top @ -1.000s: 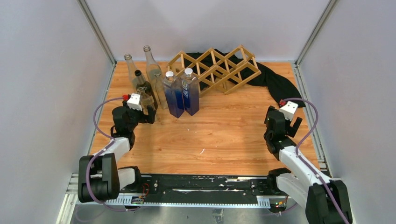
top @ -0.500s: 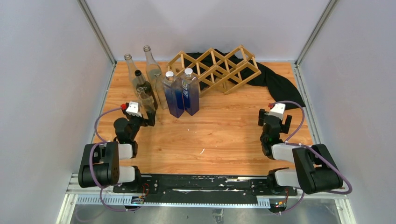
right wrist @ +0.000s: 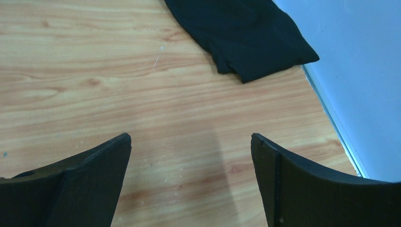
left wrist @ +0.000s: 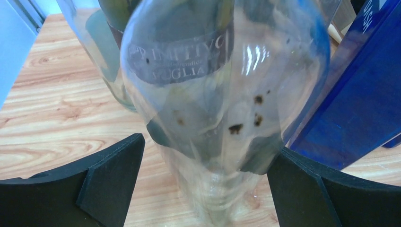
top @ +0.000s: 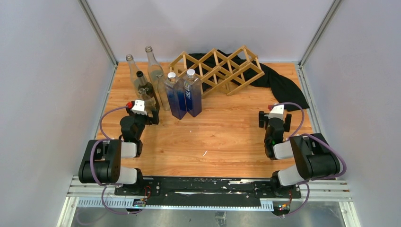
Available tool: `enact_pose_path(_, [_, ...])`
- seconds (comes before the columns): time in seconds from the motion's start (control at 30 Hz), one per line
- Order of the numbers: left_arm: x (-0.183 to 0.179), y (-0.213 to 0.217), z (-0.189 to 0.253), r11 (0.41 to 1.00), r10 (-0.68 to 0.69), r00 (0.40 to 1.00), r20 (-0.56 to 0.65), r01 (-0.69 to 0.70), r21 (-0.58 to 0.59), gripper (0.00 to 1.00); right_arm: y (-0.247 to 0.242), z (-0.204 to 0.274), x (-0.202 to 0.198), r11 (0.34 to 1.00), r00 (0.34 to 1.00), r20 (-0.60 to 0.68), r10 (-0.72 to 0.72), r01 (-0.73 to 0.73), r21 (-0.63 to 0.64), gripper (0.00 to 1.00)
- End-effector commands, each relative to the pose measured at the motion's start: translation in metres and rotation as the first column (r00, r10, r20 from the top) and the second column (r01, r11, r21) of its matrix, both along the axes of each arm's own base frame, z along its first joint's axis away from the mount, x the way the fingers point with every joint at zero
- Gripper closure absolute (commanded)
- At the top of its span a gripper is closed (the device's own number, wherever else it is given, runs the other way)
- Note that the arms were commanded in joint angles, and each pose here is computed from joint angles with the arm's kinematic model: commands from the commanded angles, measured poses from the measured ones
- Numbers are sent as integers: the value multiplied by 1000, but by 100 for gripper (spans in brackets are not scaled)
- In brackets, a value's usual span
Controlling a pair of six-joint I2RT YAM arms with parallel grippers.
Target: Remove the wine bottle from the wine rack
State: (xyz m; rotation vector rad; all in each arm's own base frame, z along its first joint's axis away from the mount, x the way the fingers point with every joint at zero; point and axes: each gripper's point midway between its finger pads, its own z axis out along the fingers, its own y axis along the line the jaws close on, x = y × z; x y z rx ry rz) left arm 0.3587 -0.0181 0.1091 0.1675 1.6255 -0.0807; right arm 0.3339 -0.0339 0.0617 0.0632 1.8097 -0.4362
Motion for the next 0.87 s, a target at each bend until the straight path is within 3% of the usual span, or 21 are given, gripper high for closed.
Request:
enact_pose_path(0.0, [1,5,-4,999,30,999,-15,-30,18,0,-4,17,11,1000,998,61,-10,9,22,0])
enact_pose_path(0.83, [1,4,-5,999,32,999,-22,-31,26,0,-3,17,11,1000,998,61,-7,6,20,0])
